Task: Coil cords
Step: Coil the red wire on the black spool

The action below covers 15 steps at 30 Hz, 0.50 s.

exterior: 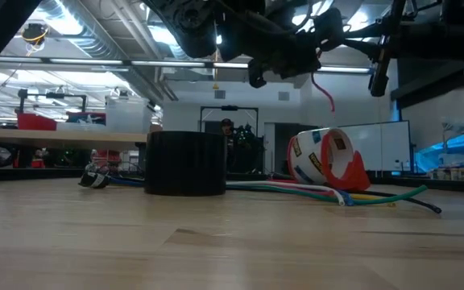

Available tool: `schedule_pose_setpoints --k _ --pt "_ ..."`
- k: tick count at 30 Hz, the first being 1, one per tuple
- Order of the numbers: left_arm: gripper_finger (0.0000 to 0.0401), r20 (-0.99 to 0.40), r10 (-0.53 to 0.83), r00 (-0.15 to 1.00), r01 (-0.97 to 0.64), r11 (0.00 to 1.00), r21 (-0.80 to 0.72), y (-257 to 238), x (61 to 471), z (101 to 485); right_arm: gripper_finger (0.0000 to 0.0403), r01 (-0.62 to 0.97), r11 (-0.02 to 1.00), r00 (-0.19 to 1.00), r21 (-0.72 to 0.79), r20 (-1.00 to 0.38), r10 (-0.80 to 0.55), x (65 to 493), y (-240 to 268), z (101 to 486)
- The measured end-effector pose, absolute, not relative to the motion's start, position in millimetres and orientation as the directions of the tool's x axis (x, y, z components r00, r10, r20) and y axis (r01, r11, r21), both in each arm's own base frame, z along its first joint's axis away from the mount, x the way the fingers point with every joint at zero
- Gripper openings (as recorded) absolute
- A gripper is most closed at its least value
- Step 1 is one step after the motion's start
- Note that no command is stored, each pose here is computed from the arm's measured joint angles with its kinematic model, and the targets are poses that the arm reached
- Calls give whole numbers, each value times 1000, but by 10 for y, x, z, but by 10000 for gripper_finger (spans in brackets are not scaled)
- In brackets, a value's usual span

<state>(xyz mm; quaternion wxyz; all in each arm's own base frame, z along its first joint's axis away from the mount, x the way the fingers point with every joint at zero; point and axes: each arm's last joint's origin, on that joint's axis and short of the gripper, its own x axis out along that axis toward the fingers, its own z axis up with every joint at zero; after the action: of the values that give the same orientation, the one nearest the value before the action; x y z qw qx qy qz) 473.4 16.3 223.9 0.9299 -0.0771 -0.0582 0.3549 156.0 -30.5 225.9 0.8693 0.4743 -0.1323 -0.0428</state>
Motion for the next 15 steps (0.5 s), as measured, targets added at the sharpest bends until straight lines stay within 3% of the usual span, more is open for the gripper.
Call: schedule_pose_setpoints --k 6,15 --pt "1 53 706 706 -689 703 -174 60 4721 2241 3 -53 547 963 836 188 -193 1560 -302 2258" --pt "1 39 807 589 -808 588 36 -362 4644 2253 3 -20 541 951 841 183 -248 1558 -318 2253"
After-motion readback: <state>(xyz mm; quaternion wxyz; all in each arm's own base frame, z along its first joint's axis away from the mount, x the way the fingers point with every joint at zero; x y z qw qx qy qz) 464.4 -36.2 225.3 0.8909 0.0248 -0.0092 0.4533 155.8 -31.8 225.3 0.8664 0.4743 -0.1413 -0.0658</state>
